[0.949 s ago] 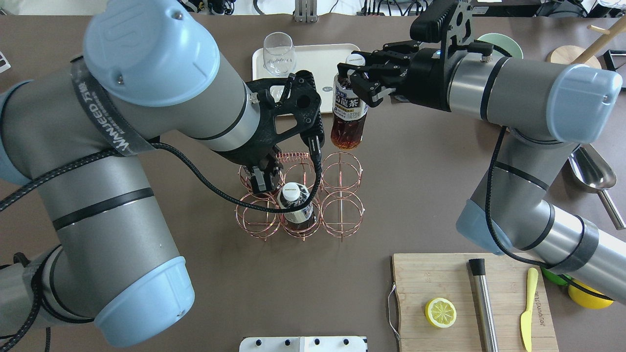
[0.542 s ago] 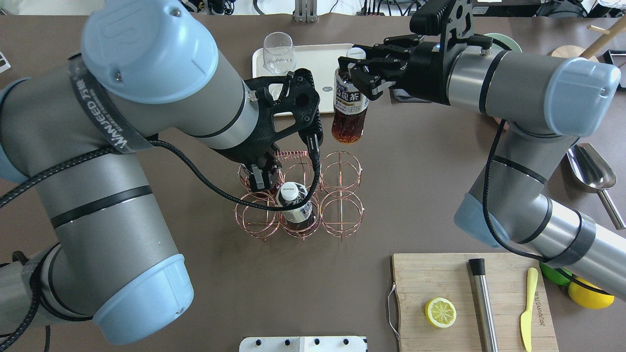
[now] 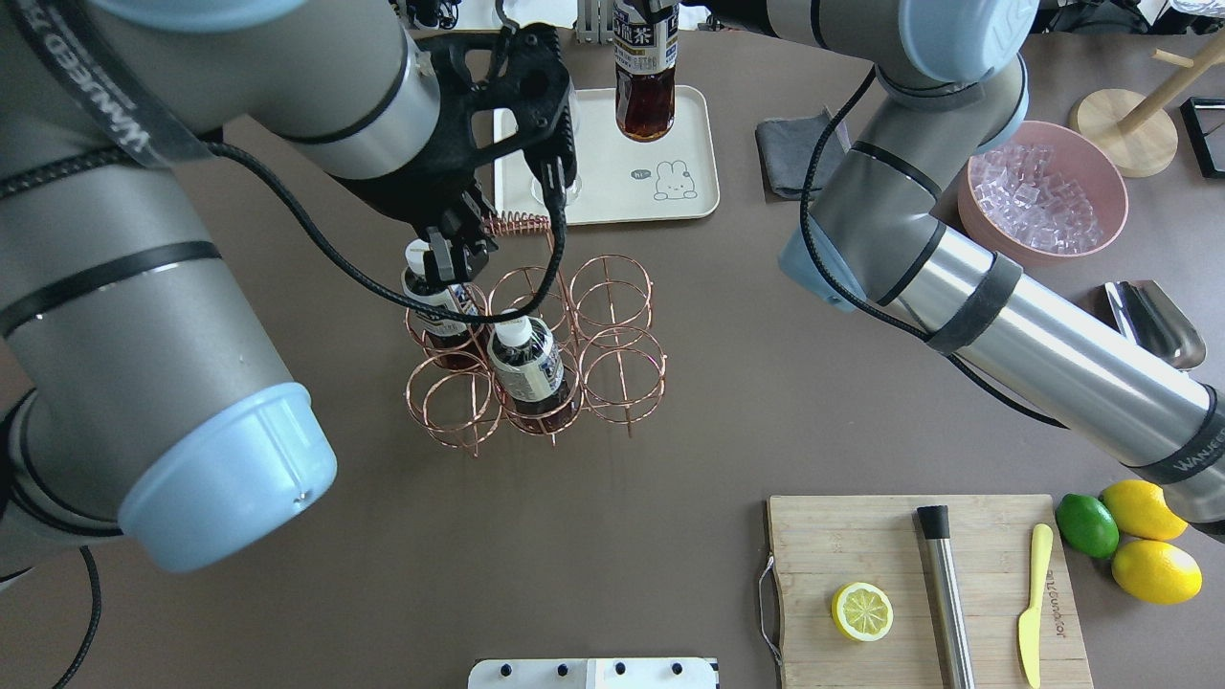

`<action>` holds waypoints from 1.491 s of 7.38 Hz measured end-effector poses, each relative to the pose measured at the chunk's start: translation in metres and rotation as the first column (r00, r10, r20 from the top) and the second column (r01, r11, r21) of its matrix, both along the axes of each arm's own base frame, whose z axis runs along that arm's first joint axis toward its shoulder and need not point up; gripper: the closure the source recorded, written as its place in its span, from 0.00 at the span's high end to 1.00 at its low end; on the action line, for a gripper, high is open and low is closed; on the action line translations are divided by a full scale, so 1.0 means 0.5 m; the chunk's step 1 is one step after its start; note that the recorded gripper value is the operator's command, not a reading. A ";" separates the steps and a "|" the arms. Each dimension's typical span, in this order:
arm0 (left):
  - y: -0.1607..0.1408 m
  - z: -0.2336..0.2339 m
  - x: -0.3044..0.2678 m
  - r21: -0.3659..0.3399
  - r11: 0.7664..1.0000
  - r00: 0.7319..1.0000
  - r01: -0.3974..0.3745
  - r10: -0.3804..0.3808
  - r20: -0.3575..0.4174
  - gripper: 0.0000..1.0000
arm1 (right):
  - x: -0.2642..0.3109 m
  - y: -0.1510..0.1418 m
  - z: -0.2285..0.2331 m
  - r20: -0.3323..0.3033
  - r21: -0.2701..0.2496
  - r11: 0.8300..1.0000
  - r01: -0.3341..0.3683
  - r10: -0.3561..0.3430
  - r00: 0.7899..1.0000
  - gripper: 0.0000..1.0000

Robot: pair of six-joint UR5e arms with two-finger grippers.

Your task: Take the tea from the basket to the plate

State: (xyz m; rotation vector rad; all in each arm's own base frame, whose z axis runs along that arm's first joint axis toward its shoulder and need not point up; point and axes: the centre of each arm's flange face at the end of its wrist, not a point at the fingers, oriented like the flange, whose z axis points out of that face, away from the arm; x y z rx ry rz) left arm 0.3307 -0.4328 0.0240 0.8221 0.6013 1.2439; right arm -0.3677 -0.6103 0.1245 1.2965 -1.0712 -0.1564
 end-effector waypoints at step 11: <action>-0.271 0.527 -0.574 -0.138 0.986 0.976 0.092 -0.062 0.209 0.00 | -0.160 -0.086 0.274 0.010 -0.020 0.992 -0.123 0.123 0.992 0.00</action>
